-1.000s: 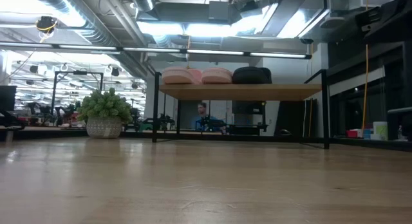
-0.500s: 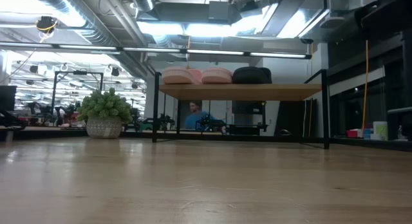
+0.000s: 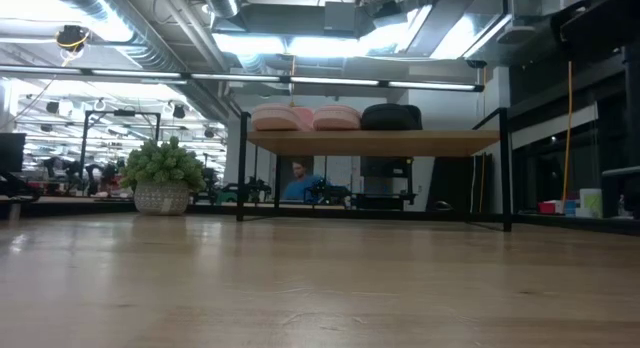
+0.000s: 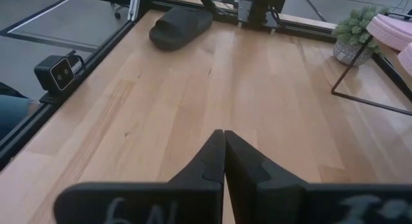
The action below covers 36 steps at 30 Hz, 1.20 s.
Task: Pick and place slides into the shelf
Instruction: Put the black slipper on the shelf
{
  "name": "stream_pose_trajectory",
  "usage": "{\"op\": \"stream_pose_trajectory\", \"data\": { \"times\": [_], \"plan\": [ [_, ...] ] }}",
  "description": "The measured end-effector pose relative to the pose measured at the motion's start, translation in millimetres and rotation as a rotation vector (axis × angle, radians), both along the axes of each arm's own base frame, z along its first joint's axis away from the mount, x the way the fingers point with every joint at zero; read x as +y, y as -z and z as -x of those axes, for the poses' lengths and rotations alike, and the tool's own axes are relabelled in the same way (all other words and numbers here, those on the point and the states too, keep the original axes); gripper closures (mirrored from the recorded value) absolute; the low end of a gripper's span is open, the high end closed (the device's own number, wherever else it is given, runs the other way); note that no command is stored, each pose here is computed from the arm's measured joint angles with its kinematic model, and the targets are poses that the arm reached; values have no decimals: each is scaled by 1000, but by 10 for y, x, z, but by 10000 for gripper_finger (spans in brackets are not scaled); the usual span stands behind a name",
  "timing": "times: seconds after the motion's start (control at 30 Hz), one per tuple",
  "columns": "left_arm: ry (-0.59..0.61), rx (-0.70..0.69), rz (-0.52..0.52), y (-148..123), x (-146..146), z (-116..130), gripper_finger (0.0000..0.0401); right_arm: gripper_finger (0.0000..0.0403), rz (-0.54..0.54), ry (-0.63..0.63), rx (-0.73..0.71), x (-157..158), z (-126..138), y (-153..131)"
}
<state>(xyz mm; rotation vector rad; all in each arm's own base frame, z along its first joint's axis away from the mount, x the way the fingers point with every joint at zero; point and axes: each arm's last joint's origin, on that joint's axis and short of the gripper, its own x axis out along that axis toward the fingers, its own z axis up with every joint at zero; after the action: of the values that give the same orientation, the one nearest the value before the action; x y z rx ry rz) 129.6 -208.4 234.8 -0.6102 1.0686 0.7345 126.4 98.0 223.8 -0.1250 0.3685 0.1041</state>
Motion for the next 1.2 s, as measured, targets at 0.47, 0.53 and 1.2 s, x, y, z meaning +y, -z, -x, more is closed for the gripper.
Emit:
{"op": "stream_pose_trajectory", "data": {
  "times": [0.47,0.53,1.2],
  "plan": [
    [-34,-15,11,-1,-2,-3,351,393,3,-1,0,0,0,1],
    [-46,-19,18,-1,-5,-5,325,393,3,-1,0,0,0,1],
    [8,-53,84,-2,-86,-48,187,393,2,-1,1,0,0,1]
  ]
}}
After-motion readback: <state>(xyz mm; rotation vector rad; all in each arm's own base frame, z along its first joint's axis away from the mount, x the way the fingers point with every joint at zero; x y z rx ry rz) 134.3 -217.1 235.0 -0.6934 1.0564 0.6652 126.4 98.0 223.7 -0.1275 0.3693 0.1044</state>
